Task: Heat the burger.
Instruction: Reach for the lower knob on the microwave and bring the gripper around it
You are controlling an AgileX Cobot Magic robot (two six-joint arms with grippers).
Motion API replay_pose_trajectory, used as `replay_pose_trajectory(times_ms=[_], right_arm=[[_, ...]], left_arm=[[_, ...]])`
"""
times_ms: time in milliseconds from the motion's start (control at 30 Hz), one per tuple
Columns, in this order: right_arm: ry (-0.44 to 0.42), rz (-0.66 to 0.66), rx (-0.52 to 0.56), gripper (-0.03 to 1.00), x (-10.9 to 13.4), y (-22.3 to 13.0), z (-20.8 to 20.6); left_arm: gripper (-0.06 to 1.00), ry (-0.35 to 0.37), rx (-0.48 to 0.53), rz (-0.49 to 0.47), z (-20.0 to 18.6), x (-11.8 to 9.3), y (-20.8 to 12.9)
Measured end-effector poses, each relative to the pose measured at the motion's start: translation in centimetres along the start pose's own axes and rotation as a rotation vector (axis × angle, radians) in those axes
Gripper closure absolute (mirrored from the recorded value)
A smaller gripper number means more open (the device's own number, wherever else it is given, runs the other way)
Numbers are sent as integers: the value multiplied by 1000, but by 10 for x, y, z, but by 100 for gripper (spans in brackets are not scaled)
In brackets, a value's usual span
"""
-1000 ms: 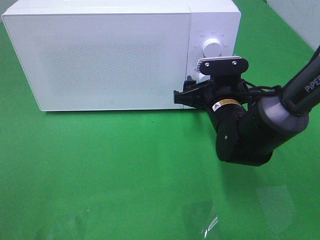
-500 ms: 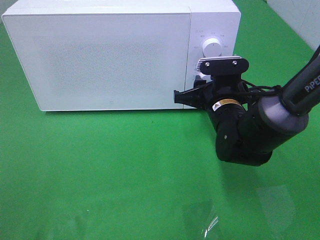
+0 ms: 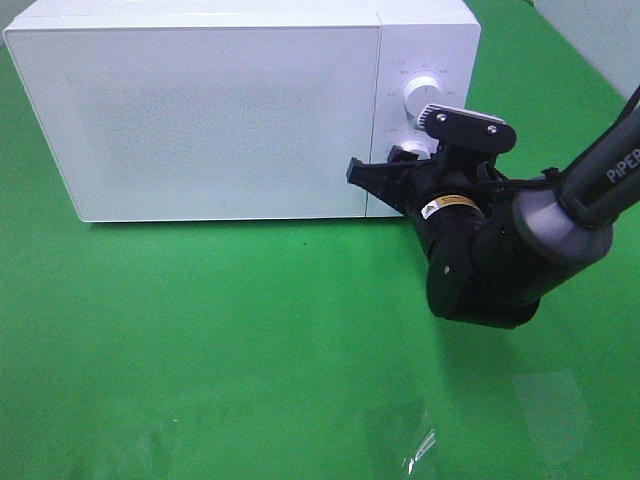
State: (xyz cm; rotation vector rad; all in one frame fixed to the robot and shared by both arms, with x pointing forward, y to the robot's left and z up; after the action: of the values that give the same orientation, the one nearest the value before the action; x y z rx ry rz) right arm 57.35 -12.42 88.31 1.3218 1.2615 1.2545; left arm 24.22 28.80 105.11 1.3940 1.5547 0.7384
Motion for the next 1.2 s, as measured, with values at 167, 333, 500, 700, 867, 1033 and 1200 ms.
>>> replay_pose_trajectory(times_ms=[167,333,500,700,867,1033,1200], right_arm=[[5,488,1,54,1,0,0],[7,782,0,54,2,0,-1],[11,1164,-5,54,3,0,-1],[13,1224,-8,54,2,0,-1],[13,1210,-8,54,2,0,-1],[13,1198,-8,54,2,0,-1],[12,1195,-8,54,2,0,-1]], left_arm=[[-4,0,0,0,0,0,0],[-4,0,0,0,0,0,0],[-4,0,0,0,0,0,0],[-4,0,0,0,0,0,0],[-4,0,0,0,0,0,0],[-4,0,0,0,0,0,0],[-4,0,0,0,0,0,0]])
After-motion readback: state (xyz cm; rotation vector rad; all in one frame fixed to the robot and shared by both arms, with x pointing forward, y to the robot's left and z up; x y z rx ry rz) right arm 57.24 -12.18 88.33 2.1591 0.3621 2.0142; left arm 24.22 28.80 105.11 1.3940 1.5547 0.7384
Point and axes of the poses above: a point on each arm's last joint axis where the gripper is mounted, z pointing out along that axis toward the gripper, x along the wrist's bending axis when the last joint is at zero, y = z × x, the point moved 1 cm from there along z, pointing out along that axis toward the gripper, and after that the axes turned 13 degrees about -z, right-handed, at the moved point
